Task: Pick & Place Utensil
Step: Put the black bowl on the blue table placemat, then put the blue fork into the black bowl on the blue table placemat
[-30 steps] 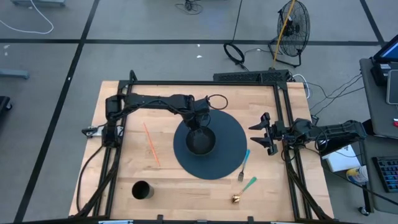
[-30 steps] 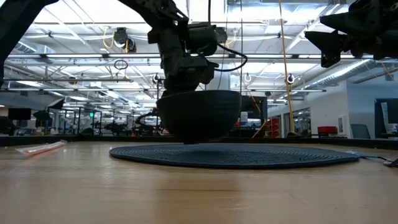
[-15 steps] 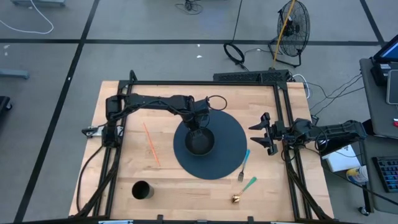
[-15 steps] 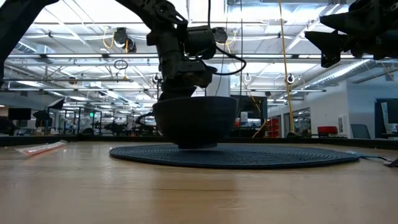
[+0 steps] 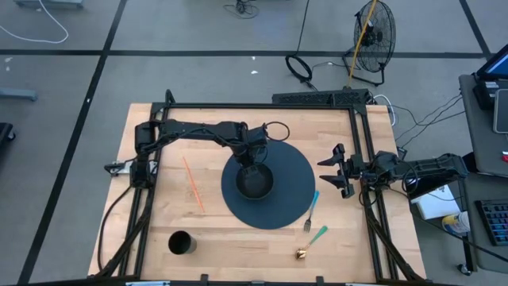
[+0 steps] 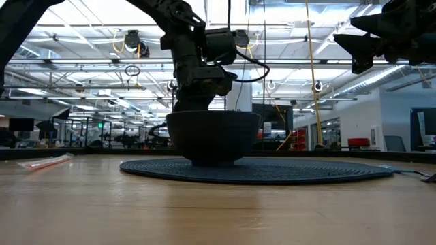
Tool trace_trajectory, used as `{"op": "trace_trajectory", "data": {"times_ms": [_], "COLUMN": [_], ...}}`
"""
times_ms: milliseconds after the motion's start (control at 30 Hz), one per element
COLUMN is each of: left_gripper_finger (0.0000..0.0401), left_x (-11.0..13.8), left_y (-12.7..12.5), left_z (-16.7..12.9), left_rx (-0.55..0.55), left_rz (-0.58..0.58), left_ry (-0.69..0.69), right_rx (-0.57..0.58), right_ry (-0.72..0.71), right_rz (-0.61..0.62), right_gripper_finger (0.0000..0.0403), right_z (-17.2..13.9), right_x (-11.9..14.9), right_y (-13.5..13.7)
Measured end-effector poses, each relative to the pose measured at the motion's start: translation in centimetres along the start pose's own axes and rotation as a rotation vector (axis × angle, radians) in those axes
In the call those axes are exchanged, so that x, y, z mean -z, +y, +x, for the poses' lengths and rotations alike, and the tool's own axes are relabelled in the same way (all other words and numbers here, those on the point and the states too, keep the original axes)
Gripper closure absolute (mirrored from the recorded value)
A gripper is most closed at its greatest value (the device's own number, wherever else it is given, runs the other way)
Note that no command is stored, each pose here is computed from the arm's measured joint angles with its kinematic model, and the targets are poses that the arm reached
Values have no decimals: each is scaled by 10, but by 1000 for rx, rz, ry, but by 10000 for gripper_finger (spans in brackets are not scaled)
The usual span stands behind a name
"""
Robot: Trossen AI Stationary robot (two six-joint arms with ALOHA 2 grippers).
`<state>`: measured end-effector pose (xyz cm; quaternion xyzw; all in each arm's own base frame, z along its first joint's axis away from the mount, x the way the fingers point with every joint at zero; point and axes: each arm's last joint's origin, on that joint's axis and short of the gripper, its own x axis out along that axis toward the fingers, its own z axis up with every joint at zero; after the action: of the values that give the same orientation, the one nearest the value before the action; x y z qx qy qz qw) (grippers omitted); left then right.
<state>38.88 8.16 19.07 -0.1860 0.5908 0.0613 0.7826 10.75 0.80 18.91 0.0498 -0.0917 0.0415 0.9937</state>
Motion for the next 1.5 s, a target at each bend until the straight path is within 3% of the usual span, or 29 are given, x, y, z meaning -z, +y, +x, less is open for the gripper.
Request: {"op": "trace_trajectory", "data": {"times_ms": [233,633,833,933,1067,1300,1400,1500], "left_gripper_finger": [351,215,165,149,137,135,135,135], "left_x": [-1,-1,-1,1,14,73,103,131], "left_y": [0,-1,-3,-2,-2,-27,-39,-39], "left_z": [0,-5,-25,-50,-109,-221,-245,-248], "left_rx": [-3,0,4,7,-46,-265,-263,-229], "left_rz": [8,23,38,38,72,196,266,283], "left_ry": [-8,-27,-75,-133,-265,-649,-853,-995], "right_rx": [0,0,0,0,1,2,-11,-28], "right_ry": [0,1,1,2,6,40,48,25], "right_rz": [0,0,0,0,16,27,17,32], "right_gripper_finger": [193,193,193,193,193,193,193,193], "right_z": [0,0,0,0,0,0,2,3], "right_x": [0,0,0,0,1,4,5,3], "right_y": [0,0,0,0,0,0,0,1]}}
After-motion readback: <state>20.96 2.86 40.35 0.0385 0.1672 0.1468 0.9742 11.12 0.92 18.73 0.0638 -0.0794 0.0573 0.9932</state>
